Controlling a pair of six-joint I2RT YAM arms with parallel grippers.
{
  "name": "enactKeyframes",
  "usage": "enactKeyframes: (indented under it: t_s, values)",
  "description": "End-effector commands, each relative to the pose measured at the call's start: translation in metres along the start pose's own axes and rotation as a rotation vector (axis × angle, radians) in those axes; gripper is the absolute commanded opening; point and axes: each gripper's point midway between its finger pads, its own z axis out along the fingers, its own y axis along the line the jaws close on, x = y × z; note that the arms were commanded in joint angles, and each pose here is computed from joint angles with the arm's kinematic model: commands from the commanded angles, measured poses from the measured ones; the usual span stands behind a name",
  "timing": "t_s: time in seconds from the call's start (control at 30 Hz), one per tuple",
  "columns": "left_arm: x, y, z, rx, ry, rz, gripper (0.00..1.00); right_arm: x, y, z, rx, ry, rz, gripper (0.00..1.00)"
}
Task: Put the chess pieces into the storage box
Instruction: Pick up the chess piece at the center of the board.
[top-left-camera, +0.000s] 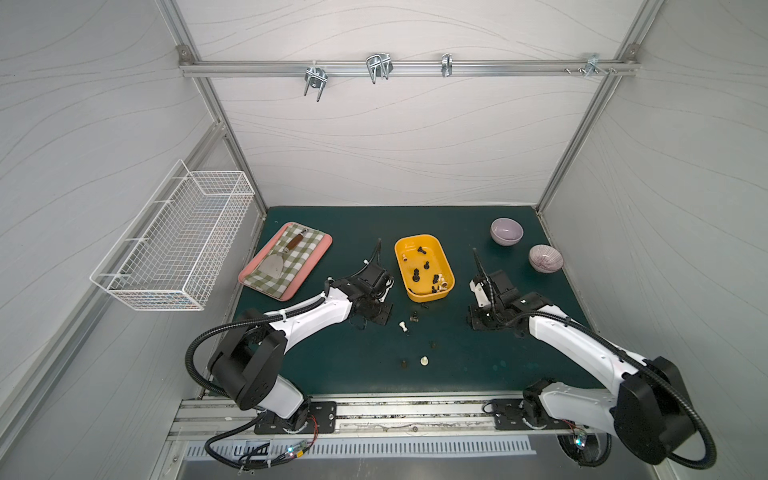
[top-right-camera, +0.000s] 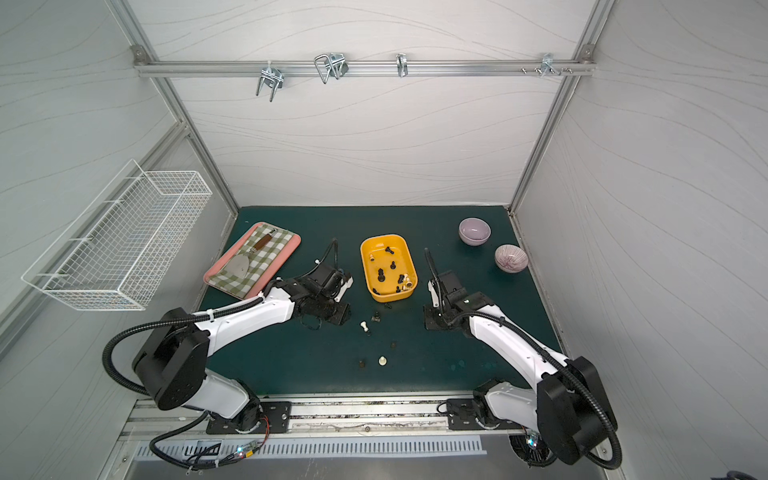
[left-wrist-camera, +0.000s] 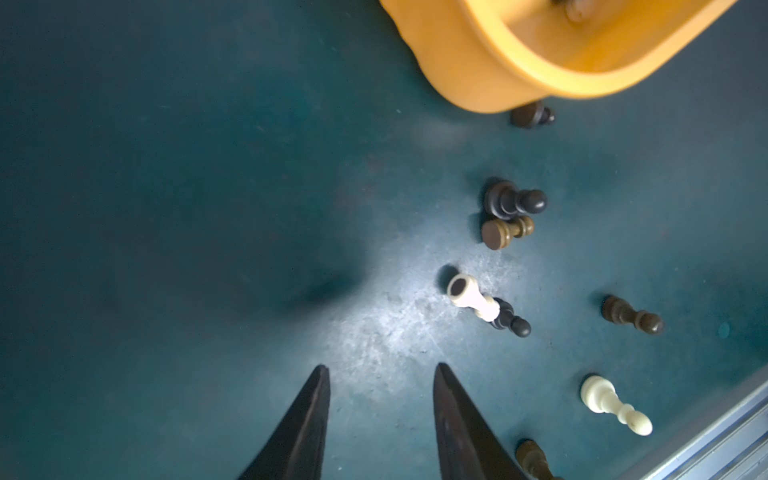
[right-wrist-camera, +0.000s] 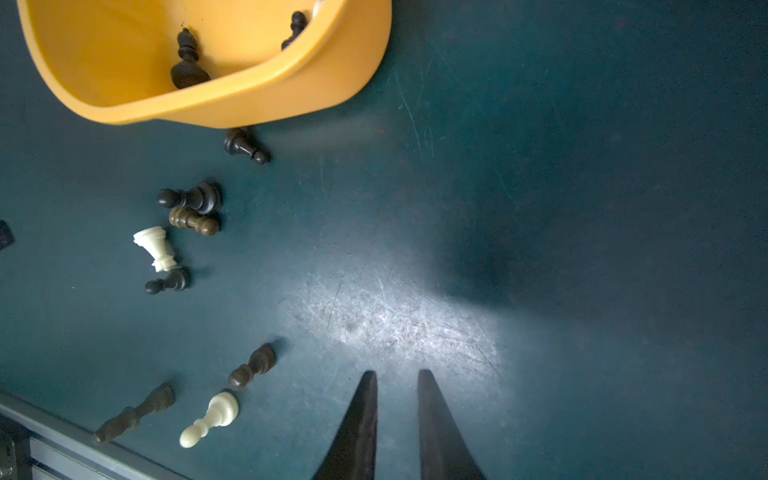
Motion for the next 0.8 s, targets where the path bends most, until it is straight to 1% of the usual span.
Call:
enactKeyframes:
  t_s: [0.0, 0.17, 0.43, 0.77]
  values:
    - [-0.010, -0.016, 0.008, 0.037, -0.020, 0.017, 0.43, -0.001, 0.002, 0.000, -0.015, -0.005, 0.017, 0.21]
    - [-0.011, -0.029, 0.019, 0.053, -0.010, 0.027, 0.43, 0.001, 0.002, 0.001, -0.015, 0.001, 0.018, 0.21]
    - [-0.014, -0.041, 0.032, 0.081, -0.005, 0.006, 0.43, 0.002, 0.001, 0.001, -0.016, -0.003, 0.022, 0.21]
    - [-0.014, -0.050, 0.043, 0.074, 0.006, -0.005, 0.43, 0.005, 0.001, 0.001, -0.016, -0.001, 0.024, 0.21]
